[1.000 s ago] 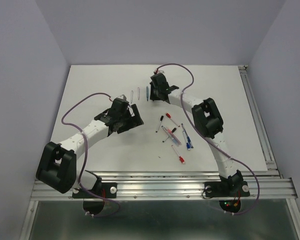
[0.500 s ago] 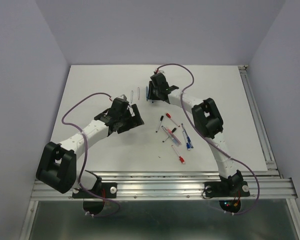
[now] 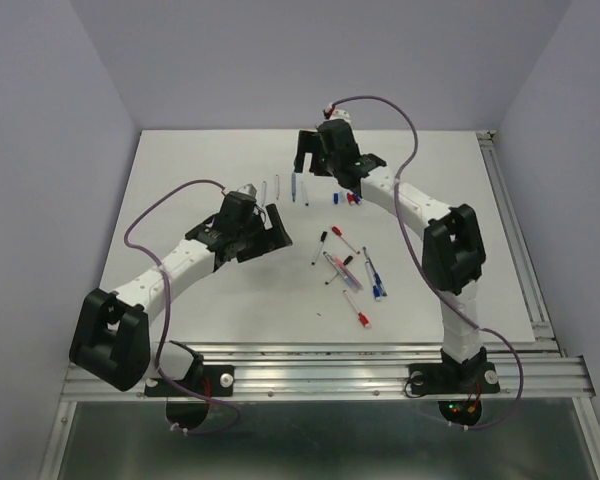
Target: Open the pen caps
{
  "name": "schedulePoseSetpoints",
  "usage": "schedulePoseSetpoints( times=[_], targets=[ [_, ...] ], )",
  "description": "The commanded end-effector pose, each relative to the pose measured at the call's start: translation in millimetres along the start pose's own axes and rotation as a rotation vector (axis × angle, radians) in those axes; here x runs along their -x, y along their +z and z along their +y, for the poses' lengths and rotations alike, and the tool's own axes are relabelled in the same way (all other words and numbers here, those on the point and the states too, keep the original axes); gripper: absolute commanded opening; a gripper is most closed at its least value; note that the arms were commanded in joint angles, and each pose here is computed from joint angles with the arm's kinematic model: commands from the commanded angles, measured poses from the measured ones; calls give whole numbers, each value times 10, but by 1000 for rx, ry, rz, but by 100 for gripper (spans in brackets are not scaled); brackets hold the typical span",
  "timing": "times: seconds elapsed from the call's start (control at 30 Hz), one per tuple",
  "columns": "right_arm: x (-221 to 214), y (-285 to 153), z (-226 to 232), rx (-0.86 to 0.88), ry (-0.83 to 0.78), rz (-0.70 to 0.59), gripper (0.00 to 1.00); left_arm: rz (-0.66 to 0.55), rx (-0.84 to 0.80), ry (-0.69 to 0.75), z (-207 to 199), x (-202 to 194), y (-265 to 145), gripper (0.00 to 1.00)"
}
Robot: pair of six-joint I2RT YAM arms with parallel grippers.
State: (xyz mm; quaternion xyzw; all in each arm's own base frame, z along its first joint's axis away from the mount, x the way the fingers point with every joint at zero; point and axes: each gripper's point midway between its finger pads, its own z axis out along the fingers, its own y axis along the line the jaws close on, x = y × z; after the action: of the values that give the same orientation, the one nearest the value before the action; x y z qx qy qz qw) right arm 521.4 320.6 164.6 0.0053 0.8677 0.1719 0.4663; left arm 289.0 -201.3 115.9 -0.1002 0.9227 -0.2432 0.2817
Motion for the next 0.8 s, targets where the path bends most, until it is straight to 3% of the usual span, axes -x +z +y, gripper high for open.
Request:
schedulePoseSetpoints(
  times=[0.0,0.17,0.2,0.27,0.3,0.63,0.77],
  targets=[
    [732,-724,-29,-27,37,-217,100,-38,-71,79,-236,183,-94,99],
    [487,-1215,-655,-244,120,-249,100,-24,-80,152,-337,270,8,99],
    [213,-1239,-841,-294,108,-208,100,-29,-98,163,-416,313,11,99],
    [152,-1525,-1030,-342,147,-231,100,-13,-89,180,-456,300,118,99],
    [-83,-1582,-1200,-378,150,-197,100,-16,-98,203,-551,329,140,99],
    [-347,-2285,-1657,-457,150,-212,100,133,34,336,-726,194,843,98],
    [-320,-2484,-1775,-486,165,-251,100,171,69,385,-790,83,1013,90]
  ],
)
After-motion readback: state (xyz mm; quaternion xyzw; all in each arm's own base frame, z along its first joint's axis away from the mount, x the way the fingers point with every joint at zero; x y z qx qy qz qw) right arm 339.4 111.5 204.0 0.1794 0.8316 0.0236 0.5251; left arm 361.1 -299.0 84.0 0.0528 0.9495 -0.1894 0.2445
